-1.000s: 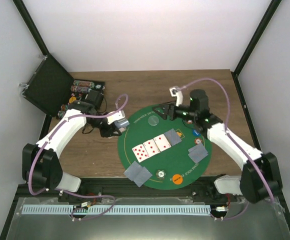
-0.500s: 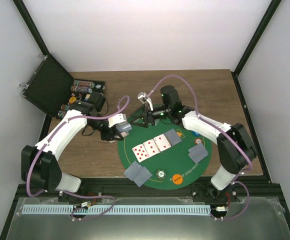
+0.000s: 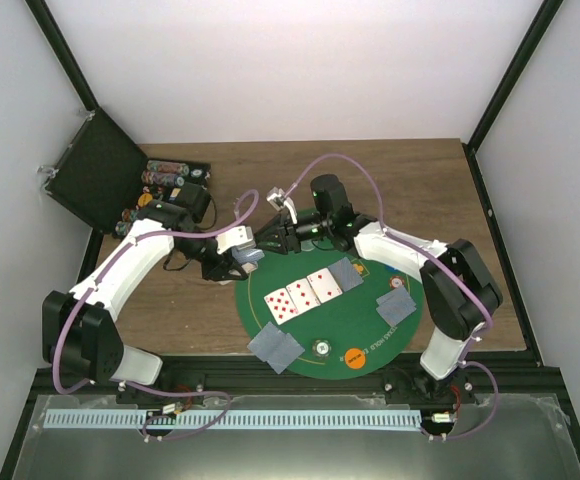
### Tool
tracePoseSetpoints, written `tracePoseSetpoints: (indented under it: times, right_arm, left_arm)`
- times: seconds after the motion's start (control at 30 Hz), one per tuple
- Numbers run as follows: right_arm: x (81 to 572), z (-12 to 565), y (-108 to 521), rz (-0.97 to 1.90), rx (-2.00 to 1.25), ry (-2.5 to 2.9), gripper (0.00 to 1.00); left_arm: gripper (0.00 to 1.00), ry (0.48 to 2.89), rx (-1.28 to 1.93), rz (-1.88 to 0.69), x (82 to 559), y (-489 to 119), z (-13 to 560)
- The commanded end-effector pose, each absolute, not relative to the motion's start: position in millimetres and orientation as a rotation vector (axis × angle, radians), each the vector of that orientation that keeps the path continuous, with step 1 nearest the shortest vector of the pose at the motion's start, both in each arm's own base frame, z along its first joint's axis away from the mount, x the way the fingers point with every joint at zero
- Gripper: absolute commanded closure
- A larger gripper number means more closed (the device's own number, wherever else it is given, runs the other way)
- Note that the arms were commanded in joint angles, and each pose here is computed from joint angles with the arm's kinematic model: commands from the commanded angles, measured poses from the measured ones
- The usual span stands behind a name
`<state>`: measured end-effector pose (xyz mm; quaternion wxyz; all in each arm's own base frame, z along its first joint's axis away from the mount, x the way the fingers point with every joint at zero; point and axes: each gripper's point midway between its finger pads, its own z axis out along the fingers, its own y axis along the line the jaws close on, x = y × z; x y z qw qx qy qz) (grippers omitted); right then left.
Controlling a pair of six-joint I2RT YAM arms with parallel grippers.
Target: Distribute texas hold em gaming equipment
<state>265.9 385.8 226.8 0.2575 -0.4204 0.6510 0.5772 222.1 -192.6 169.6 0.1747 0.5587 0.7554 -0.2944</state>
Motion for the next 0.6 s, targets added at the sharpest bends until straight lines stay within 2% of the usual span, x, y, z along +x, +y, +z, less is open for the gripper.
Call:
tracePoseSetpoints:
  times: [0.0,0.1,0.27,0.37,0.57]
  right_arm:
    - [274.0,246.0,391.5,1.527,-1.135,1.709,0.60]
    - [273.9,246.8,391.7,1.530,-1.133,1.712,0.65]
    - [273.7,251.0,389.6,1.502,-1.138,1.711,0.86]
    - [274.5,249.2,387.5,1.472,-1.134,1.735,0.93]
    - [278.6,249.1,380.3,1.394,-1.094,1.776,0.99]
  left_arm:
    - [0.69,2.068,1.584,-0.850,223.8,-199.2,185.4]
    - [0.69,2.069,1.582,-0.846,224.5,-199.2,184.9]
    - [0.69,2.070,1.582,-0.837,225.3,-198.6,183.5]
    - [0.69,2.076,1.582,-0.830,226.0,-198.0,181.4]
    - [0.69,2.098,1.578,-0.805,227.8,-195.5,173.9]
